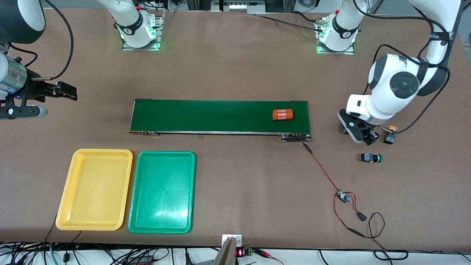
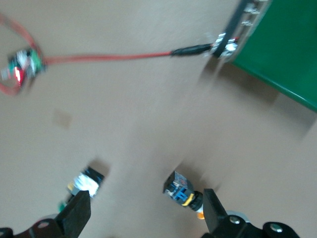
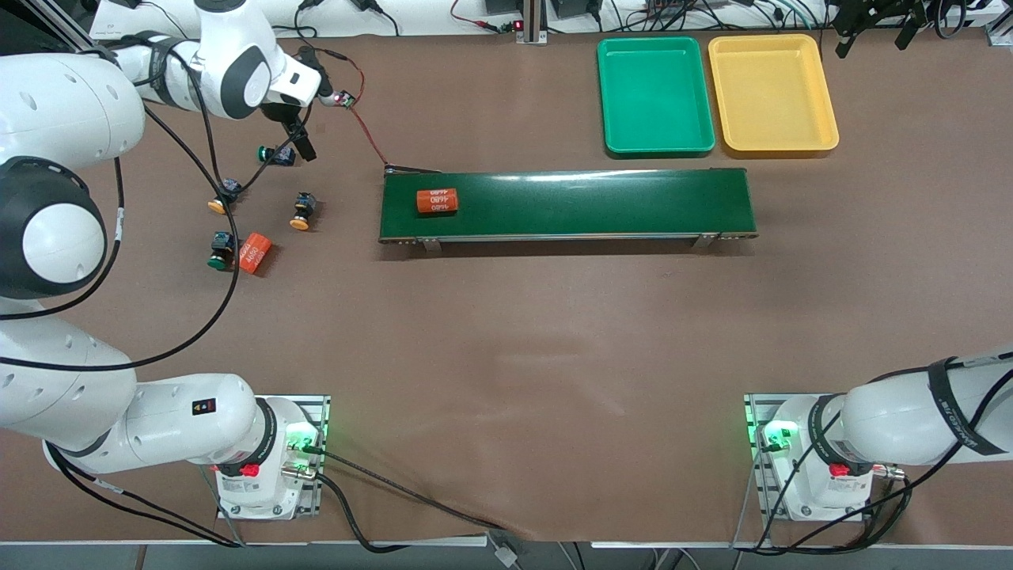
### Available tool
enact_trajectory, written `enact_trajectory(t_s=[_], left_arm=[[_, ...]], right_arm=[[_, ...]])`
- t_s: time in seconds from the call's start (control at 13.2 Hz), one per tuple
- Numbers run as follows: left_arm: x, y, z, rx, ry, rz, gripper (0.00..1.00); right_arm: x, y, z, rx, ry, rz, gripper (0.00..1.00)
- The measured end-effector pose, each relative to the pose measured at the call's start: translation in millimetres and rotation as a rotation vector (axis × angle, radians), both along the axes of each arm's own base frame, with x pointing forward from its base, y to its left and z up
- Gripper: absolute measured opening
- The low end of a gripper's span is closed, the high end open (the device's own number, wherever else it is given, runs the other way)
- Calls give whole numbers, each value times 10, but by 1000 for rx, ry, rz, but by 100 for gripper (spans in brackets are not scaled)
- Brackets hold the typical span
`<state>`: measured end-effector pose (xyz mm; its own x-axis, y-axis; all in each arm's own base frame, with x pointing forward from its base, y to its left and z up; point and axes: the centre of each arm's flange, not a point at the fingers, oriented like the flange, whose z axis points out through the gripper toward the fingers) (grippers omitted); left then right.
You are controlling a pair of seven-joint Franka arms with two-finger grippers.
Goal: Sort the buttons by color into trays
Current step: 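Reach the left gripper to a yellow-capped button and grasp it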
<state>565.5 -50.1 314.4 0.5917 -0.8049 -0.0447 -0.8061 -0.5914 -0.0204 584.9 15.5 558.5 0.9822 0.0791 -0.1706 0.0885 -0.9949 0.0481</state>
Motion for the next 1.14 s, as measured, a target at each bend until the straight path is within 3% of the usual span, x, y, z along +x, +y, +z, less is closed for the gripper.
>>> enact_trajectory(t_s=[0.23,0.45,0.76,1.14], left_arm=[[-38,163,-323,-7,56,304,100],[-64,260,-596,4,98,493,100],[-104,453,-946,22,147,610,100],[-137,471,-1145,26,176,631,98]], right_arm=[[8,1,3,31,-6,-13,100],[10,-3,4,36,-8,-18,100],[10,-2,4,37,-8,-20,100],[11,-2,4,38,-8,-20,100]])
